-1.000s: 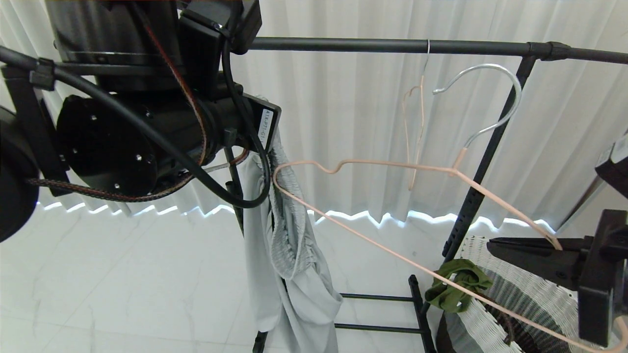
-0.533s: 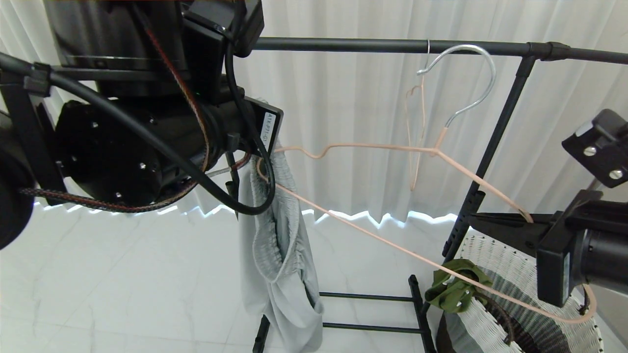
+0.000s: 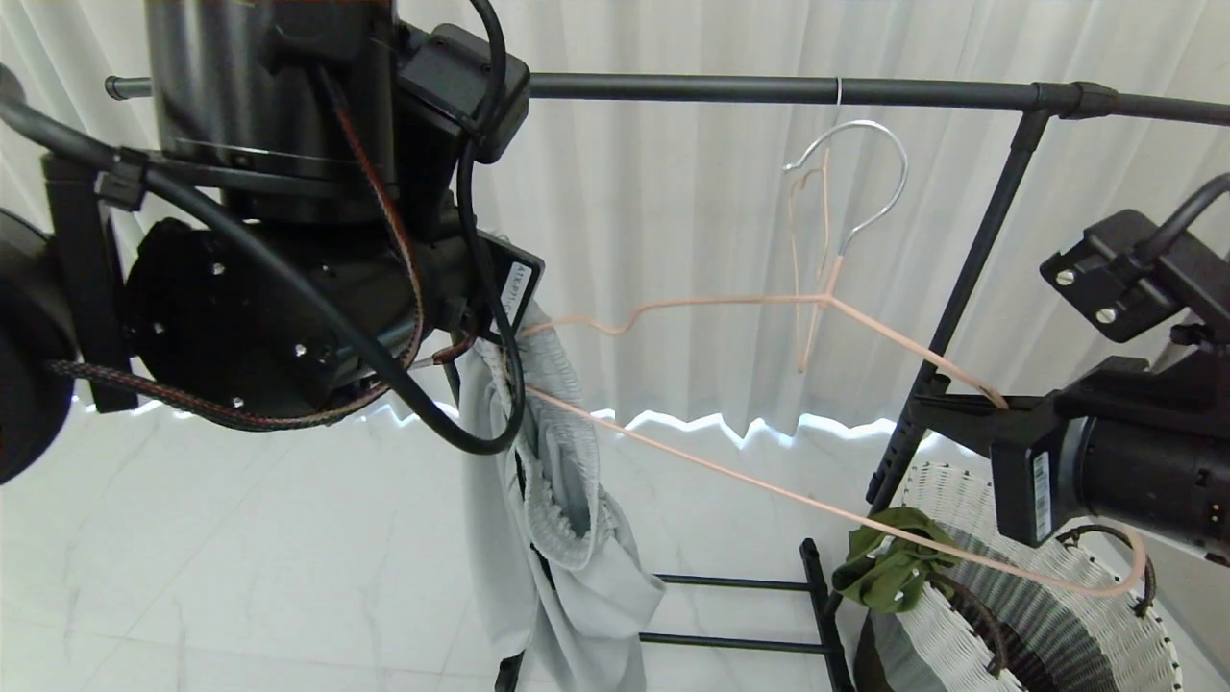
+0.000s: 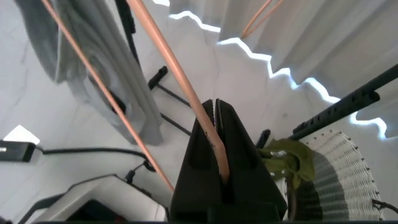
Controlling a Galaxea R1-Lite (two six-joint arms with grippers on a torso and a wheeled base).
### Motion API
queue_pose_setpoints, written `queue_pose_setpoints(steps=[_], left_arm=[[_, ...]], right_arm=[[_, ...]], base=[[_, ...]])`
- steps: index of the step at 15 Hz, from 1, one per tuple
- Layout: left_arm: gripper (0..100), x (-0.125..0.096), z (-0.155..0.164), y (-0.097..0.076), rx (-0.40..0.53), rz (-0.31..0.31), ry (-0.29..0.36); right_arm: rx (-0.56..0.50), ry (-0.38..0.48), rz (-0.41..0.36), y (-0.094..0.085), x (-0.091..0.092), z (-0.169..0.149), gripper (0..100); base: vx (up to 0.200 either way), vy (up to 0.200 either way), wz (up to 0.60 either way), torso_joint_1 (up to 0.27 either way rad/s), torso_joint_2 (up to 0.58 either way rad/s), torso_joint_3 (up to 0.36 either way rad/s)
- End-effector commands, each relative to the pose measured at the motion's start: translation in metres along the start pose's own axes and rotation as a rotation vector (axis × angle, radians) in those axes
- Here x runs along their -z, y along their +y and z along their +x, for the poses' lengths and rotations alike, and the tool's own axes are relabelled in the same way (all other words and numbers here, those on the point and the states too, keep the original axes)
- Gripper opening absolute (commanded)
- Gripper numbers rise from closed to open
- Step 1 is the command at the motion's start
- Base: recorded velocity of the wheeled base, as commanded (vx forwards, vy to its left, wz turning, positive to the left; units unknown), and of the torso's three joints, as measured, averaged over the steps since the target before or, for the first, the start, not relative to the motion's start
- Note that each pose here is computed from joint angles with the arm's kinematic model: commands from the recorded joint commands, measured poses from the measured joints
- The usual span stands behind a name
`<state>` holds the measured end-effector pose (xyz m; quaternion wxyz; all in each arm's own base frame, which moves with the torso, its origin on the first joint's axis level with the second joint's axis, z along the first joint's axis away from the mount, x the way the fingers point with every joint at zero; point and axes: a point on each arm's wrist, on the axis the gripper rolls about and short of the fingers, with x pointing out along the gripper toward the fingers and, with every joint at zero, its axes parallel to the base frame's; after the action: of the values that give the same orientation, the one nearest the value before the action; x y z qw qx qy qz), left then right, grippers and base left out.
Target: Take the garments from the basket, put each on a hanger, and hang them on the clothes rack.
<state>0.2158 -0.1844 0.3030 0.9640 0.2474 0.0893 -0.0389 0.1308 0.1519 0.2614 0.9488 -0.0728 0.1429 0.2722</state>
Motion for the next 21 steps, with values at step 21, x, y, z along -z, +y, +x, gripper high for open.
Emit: queue_pose_setpoints(steps=[21], left_arm=[[0, -0.009, 0.046, -0.006, -0.058, -0.050, 0.043]], right_arm=[[-0.202, 0.108, 0.153, 0.045, 0.014, 0.015, 0]], base=[[0.000, 0.000, 0.00, 0.000, 0.00, 0.000]])
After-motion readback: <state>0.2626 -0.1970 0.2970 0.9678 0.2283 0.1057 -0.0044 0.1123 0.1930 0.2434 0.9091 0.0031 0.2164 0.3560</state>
